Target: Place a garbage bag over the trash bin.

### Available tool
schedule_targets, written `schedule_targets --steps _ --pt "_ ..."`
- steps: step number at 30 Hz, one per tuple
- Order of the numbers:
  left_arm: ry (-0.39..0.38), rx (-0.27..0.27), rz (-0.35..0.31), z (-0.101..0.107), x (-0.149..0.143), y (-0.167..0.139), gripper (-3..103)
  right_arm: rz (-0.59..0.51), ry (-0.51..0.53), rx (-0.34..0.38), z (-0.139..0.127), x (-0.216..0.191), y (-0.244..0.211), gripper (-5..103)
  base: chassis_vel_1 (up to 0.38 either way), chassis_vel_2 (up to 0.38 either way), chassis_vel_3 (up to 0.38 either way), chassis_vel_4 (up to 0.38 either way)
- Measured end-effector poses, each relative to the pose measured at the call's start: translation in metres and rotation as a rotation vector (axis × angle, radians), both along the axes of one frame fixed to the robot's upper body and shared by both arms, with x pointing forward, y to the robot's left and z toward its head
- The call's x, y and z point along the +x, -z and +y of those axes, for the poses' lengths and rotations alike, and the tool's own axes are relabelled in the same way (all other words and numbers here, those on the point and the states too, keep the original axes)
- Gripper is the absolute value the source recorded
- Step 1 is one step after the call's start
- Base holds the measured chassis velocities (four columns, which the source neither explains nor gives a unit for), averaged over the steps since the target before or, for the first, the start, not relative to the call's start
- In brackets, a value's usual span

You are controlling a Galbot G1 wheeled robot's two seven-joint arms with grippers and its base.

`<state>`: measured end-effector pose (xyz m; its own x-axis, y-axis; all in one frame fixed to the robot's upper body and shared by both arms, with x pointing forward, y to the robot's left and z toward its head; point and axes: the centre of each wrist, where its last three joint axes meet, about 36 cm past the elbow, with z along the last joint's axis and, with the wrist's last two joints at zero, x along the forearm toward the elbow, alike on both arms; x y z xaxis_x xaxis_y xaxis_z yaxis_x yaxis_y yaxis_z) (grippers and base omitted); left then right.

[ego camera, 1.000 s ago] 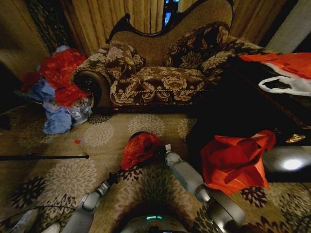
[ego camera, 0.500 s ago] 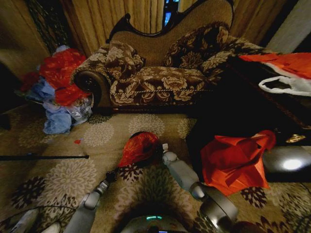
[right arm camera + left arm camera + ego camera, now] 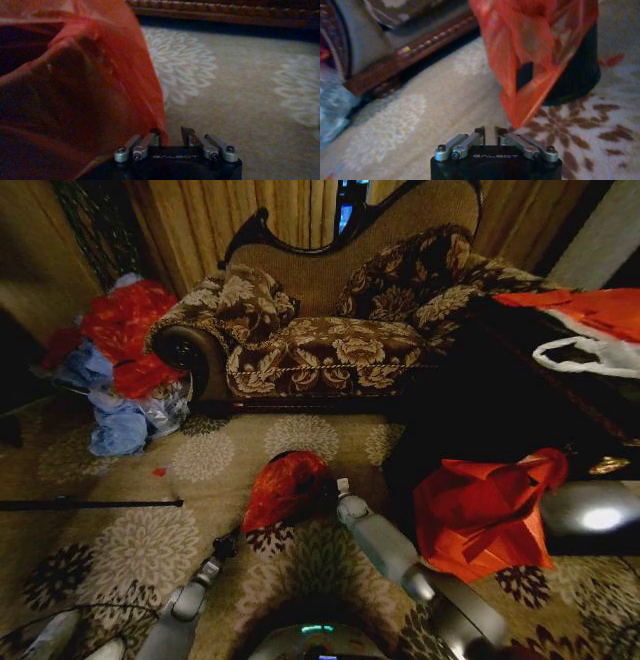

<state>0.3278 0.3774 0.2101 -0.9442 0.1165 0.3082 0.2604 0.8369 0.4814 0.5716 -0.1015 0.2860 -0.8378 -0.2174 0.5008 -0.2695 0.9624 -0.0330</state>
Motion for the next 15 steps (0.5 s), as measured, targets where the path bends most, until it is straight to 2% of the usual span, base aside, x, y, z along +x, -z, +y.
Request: schedule_targets --steps 1,2,3,4,5,8,9,11,12,14,15 --pt "0.000 0.000 0.000 0.000 0.000 0.000 16 0.000 0.000 0.000 0.000 0.000 0.000 26 0.000 0.000 0.000 0.000" --pt "-0.004 -0.007 -0.023 0.000 -0.003 -0.005 22 -0.005 0.012 -0.002 -0.002 -0.003 -0.003 31 0.000 0.000 0.000 0.000" --pt "-0.007 -0.012 -0.041 -0.001 -0.006 -0.010 22 -0.011 0.024 -0.003 -0.004 -0.005 -0.006 37 0.000 0.000 0.000 0.000" --pt "-0.007 -0.018 -0.068 -0.003 -0.010 -0.018 32 -0.017 0.038 -0.005 -0.009 -0.010 -0.011 42 0.000 0.000 0.000 0.000" --pt "-0.007 -0.018 -0.068 -0.003 -0.010 -0.018 32 -0.017 0.038 -0.005 -0.009 -0.010 -0.011 42 0.000 0.000 0.000 0.000" --pt "0.001 -0.031 -0.114 -0.008 -0.028 -0.035 43 -0.045 0.048 -0.013 -0.025 -0.027 -0.022 58 0.000 0.000 0.000 0.000" --pt "0.001 -0.031 -0.114 -0.008 -0.028 -0.035 43 -0.045 0.048 -0.013 -0.025 -0.027 -0.022 58 0.000 0.000 0.000 0.000" --pt "0.009 -0.036 -0.132 -0.008 -0.044 -0.043 54 -0.069 0.047 -0.028 -0.035 -0.037 -0.024 69 0.000 0.000 0.000 0.000" --pt "0.009 -0.036 -0.132 -0.008 -0.044 -0.043 54 -0.069 0.047 -0.028 -0.035 -0.037 -0.024 69 0.000 0.000 0.000 0.000" --pt "0.017 -0.061 -0.144 -0.009 -0.062 -0.051 66 -0.090 0.042 -0.032 -0.044 -0.046 -0.025 80 0.000 0.000 0.000 0.000" --pt "0.019 -0.076 -0.146 -0.010 -0.069 -0.057 66 -0.095 0.040 -0.027 -0.045 -0.049 -0.025 80 0.000 0.000 0.000 0.000"
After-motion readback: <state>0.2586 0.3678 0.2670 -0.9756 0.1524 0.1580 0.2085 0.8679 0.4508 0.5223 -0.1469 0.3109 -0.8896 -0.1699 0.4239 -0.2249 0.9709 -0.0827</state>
